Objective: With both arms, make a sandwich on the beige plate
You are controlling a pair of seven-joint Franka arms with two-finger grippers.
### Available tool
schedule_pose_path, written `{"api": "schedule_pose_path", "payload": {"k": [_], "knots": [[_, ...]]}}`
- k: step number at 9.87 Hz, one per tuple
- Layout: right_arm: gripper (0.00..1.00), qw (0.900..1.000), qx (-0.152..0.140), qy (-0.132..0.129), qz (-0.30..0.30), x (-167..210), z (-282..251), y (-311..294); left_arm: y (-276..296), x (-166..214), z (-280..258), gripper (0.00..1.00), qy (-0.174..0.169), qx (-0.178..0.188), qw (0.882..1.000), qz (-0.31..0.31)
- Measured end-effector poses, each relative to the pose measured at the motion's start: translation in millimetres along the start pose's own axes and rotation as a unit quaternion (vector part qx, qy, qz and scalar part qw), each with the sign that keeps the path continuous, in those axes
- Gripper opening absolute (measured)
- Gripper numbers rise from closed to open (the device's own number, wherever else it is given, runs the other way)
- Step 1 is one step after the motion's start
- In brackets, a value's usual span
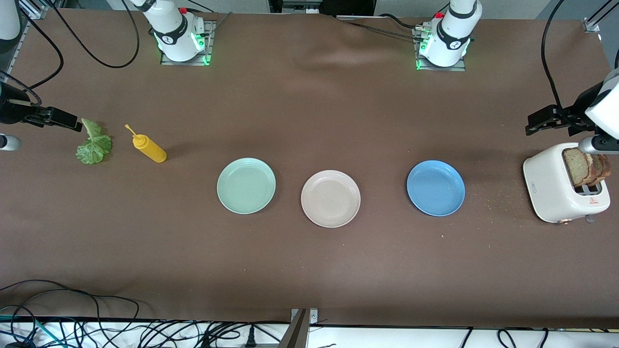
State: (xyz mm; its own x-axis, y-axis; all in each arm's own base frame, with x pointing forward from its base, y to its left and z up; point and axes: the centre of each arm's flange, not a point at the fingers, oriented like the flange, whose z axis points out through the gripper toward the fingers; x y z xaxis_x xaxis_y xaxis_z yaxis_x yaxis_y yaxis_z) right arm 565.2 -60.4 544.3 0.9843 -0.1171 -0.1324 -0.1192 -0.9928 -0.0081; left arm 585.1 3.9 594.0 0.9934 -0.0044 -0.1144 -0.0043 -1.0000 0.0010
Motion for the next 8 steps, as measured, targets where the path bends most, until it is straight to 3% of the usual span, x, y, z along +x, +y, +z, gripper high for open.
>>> {"api": "schedule_pose_path", "payload": {"k": [8], "knots": [[1.0, 1.0, 0.0, 0.001, 0.0, 0.2, -1.1, -0.1, -1.3, 2.4, 1.2, 1.0, 0.0, -0.001, 1.0, -0.001]]}}
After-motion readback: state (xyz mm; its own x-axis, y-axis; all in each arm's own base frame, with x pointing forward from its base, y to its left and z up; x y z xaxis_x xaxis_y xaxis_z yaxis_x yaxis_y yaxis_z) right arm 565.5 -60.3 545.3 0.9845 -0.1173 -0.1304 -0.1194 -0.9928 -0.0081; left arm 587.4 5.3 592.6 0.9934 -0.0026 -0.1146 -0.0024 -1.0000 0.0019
